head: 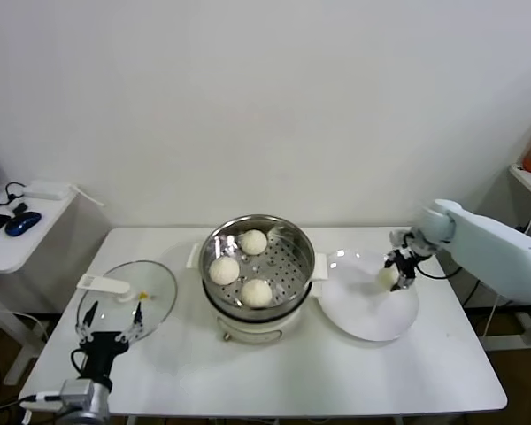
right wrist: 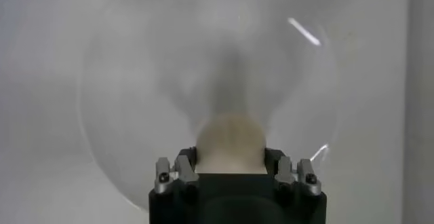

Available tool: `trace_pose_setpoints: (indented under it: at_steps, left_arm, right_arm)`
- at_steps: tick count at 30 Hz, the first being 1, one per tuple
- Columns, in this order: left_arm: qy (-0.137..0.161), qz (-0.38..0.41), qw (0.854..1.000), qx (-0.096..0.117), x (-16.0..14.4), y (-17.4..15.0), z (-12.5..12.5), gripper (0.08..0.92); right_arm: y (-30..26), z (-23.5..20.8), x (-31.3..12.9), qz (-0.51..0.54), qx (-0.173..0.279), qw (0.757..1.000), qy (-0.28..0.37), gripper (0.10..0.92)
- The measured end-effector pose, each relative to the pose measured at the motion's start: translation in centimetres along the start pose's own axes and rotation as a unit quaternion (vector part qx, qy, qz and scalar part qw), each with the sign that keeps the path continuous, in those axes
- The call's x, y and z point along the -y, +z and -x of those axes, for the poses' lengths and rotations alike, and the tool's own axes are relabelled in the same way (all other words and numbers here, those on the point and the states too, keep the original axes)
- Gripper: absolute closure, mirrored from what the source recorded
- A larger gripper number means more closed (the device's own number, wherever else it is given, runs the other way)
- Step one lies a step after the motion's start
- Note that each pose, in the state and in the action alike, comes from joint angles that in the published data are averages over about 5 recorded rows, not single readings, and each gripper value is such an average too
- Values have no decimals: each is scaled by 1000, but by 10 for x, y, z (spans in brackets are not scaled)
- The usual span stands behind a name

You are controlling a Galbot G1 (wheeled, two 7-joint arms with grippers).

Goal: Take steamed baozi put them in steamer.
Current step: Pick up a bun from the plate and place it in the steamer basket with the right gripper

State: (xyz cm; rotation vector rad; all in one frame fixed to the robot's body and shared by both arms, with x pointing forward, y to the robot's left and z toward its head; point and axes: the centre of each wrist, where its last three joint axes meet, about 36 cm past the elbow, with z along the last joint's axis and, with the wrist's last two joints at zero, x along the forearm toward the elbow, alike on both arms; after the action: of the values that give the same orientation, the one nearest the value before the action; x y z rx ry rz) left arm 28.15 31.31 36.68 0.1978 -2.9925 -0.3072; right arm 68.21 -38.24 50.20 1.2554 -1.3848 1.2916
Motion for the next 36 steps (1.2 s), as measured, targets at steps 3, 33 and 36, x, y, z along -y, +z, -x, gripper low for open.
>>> trace_pose_setpoints:
  at_steps: [3,33,36]
  left_arm:
    - [2,-1,1000,3,1,-2,1,177]
    - [8,-15,1000,15,8,-10,-6,177]
    - [8,-16,1000,17,8,-12,-6,177]
  right_arm:
    - [-15,-20,8,4,17,1000,6,378]
    - [-212,-149,40,-47,110,993,-25,369]
    - [-229,-140,42,-53,108,992,-30,369]
